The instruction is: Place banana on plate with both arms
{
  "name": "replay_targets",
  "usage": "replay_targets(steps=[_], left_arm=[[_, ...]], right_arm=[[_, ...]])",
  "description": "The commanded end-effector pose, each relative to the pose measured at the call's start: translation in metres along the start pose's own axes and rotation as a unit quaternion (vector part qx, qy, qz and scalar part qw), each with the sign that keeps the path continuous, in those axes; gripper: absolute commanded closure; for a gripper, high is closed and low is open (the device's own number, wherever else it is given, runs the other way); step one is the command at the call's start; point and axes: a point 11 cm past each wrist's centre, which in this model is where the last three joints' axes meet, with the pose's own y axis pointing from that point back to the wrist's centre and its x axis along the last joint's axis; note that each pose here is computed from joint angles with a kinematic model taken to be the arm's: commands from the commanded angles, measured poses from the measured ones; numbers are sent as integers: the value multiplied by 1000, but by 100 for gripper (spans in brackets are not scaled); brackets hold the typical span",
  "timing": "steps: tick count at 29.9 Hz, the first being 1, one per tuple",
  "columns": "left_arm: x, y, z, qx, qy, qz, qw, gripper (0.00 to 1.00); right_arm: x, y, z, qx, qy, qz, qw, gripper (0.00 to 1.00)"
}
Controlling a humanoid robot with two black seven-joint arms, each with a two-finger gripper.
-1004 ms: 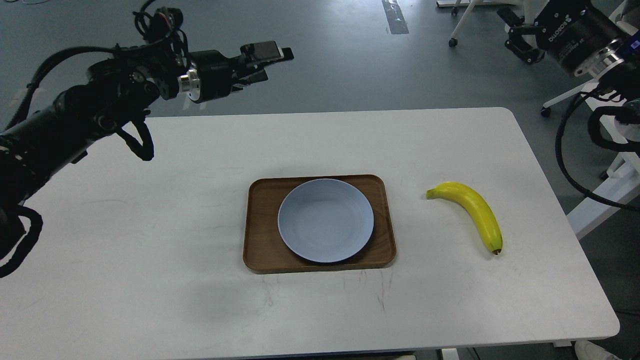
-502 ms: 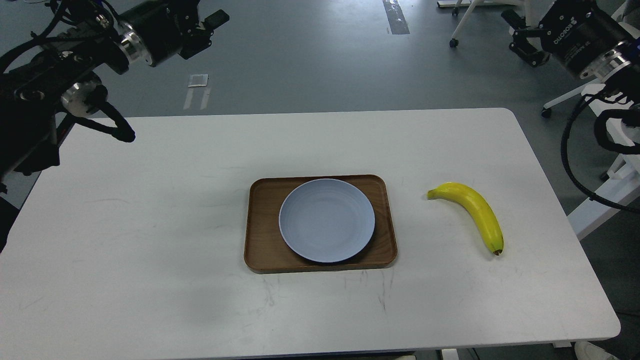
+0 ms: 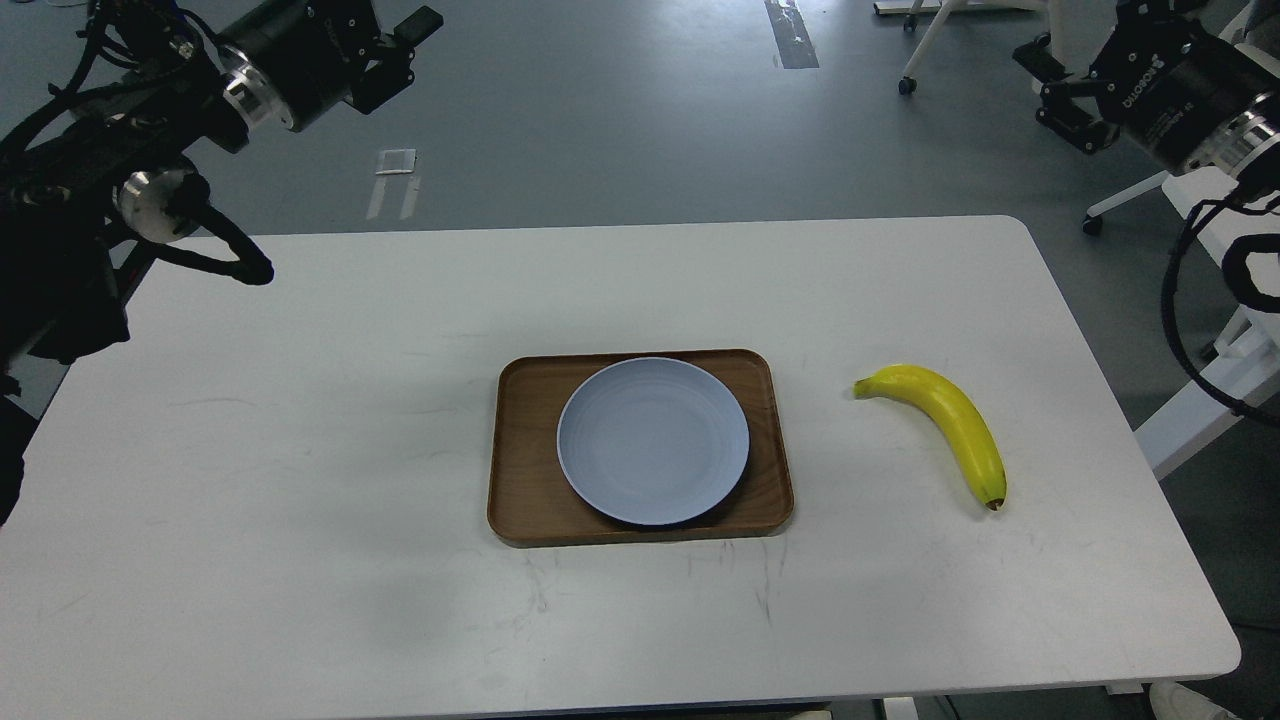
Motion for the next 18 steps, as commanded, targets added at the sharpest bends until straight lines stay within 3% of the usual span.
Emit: replay_targets(steps=[1, 18], left_arm=[[1, 1, -1, -3, 5, 3, 1000, 3], [1, 1, 1, -14, 17, 10, 1000, 3]], right_arm=[[3, 9, -4, -28, 63, -17, 997, 0], [-31, 21, 20, -151, 336, -165, 915, 0]])
